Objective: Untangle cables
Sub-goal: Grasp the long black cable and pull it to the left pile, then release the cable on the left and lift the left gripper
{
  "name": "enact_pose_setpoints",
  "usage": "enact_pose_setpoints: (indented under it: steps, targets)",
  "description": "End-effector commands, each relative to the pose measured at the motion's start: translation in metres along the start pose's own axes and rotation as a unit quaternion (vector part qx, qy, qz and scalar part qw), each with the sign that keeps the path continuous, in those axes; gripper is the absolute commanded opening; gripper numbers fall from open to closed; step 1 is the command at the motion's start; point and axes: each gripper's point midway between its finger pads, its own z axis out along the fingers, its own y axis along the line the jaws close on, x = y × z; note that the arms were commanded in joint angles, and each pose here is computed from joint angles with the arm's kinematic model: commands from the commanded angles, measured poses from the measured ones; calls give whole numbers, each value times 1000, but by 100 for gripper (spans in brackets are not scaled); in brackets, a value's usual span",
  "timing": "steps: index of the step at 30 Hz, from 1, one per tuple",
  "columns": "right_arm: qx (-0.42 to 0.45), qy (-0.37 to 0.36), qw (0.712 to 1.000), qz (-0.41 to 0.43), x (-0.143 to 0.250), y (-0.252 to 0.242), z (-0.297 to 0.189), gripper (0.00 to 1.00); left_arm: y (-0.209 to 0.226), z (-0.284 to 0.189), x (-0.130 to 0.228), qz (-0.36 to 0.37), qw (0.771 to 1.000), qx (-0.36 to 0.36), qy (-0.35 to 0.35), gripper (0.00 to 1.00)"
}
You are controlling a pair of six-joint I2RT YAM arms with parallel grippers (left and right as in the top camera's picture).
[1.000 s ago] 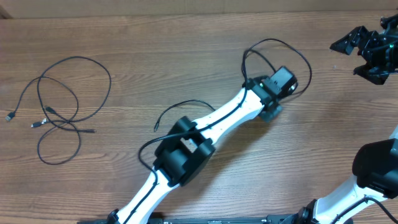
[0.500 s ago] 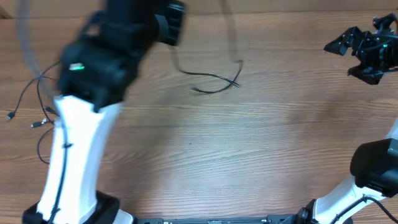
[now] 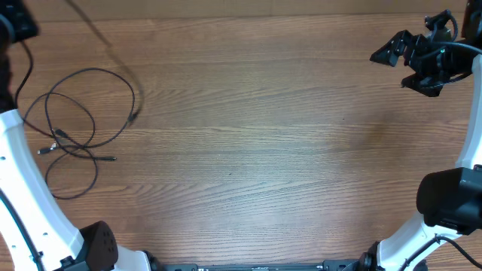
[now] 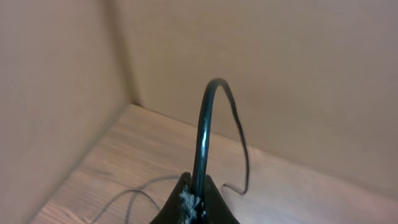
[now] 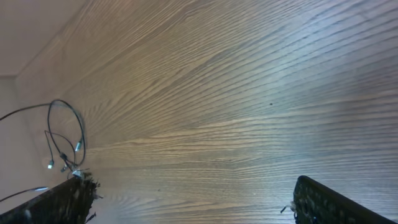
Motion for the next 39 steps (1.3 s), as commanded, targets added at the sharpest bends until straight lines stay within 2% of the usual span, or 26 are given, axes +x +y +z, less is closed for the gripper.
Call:
enact_pose_setpoints:
  steps: [1,4,9,15,19,20,21,23,26,28,32,36,39]
  targets:
    - [-5,-18,999,-31,2,20,-11,100,49,-5,-14,-86,995,-39,-28,4]
    - [-7,-13,999,-39,5,26,-7,100,79,-17,-18,-131,988,-71,-43,4]
    - [-10,-9,999,-51,7,35,-2,100,92,-24,-14,-115,989,-89,-37,4]
    - [-7,3,998,-56,15,40,1,100,100,14,48,-128,982,-104,90,4]
    - [-8,6,998,-61,17,44,3,100,112,62,107,-135,963,-124,198,9]
    - [-8,6,998,-61,17,44,3,100,113,68,117,-136,959,-125,215,12]
    - [-9,7,998,-62,17,45,4,100,115,79,133,-138,952,-127,243,23]
    - [-9,6,998,-63,17,45,4,100,117,92,154,-140,941,-130,278,65]
    - [-1,4,998,-63,16,43,4,100,120,104,178,-136,929,-131,318,88]
    - [0,5,998,-62,16,42,4,100,120,105,183,-133,926,-130,328,93]
    - [0,4,998,-63,16,42,4,100,117,98,173,-132,932,-126,314,93]
    - [-1,3,998,-64,15,43,4,100,101,81,147,-123,947,-112,276,90]
    - [-5,4,998,-68,16,46,5,100,76,54,115,-105,964,-89,226,89]
